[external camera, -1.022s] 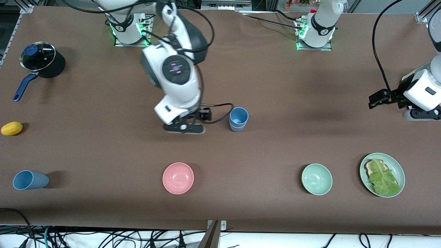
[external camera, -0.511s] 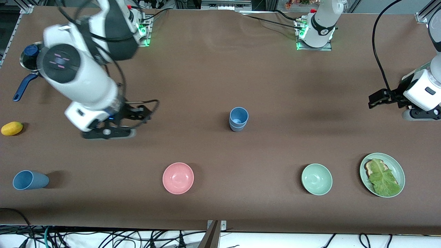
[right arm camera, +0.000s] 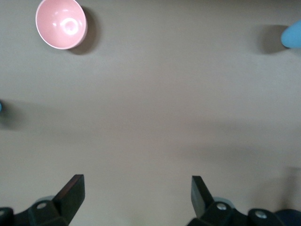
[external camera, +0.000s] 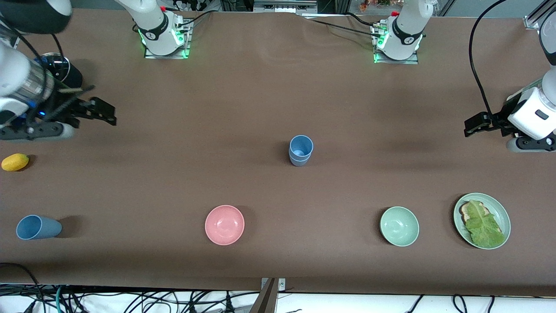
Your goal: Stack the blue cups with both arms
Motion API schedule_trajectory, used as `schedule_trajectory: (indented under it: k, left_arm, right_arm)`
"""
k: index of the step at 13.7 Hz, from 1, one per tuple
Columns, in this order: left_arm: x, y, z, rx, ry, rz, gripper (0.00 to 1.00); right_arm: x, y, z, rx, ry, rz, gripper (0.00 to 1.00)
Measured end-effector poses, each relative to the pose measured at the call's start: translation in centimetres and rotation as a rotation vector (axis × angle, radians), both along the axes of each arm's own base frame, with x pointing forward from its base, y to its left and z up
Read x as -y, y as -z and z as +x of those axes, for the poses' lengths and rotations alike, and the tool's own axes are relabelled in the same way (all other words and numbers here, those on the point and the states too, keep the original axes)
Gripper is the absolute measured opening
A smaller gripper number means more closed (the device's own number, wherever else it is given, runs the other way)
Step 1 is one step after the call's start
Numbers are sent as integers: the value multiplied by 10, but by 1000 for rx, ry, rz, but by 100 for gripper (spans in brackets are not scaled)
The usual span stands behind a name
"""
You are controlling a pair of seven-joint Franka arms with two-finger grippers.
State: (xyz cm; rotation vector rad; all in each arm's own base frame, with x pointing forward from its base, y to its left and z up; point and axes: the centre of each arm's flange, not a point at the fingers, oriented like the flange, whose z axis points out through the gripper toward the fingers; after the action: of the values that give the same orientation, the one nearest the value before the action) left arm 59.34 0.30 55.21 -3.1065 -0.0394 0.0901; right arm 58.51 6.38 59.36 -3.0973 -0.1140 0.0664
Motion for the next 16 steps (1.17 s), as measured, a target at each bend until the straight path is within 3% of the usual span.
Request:
schedule_trajectory:
  k: [3,10,16]
  left_arm:
    - [15,-1,0,1,26,-3,100]
    - [60,-8,-15,-40,105,-6,100]
    - [80,-25,-24,-12,131,-6,100]
  right_arm:
    - [28,-9,-18,-19,28,4,100]
    - [49,-13,-18,-10,9,7,100]
    - [49,-14,-19,-7,9,6,100]
